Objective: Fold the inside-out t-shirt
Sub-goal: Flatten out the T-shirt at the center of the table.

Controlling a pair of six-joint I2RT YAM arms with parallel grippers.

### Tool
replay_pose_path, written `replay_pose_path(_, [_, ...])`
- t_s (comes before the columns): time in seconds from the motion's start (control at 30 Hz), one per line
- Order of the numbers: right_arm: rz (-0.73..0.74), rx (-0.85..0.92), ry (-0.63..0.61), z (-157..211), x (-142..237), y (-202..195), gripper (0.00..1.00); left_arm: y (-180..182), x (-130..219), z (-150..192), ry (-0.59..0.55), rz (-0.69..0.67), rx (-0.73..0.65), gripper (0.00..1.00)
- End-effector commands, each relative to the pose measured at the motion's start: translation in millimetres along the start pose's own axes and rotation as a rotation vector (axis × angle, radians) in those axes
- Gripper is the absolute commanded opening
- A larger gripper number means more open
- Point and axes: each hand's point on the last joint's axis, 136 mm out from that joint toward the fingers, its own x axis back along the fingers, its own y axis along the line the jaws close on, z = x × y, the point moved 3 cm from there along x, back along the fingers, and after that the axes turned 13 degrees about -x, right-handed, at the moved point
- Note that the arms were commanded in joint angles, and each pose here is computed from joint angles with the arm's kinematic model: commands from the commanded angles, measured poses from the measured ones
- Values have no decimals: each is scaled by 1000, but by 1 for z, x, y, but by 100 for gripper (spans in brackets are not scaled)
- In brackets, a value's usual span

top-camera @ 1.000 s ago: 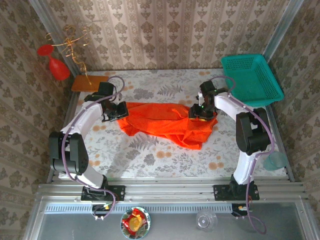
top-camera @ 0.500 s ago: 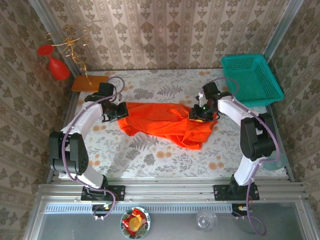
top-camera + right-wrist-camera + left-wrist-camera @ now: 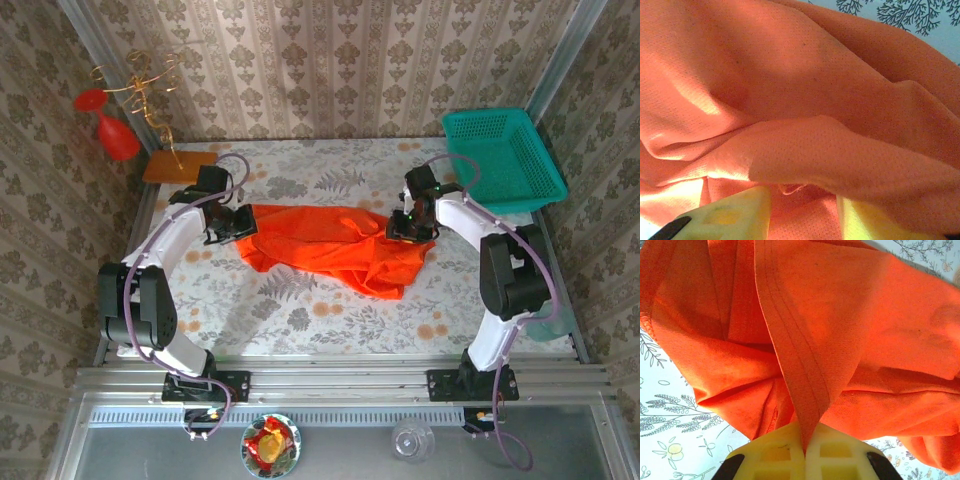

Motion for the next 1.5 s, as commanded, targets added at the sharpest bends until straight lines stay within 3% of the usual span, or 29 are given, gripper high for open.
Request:
replay_pose_path(0.0, [-37, -30, 31, 3, -14, 2, 40, 1, -1, 4, 8, 12, -8, 0])
replay_pose_path(0.37, [-190, -75, 67, 4, -22, 23, 32, 1, -2, 3, 9, 10, -12, 0])
replay_pose_path(0.8, [-181, -86, 42, 1, -11, 23, 2, 2, -3, 4, 15, 9, -10, 0])
replay_pose_path(1.47, [-165, -18, -180, -10, 113, 40, 0, 0, 14, -4, -42, -20, -21, 0])
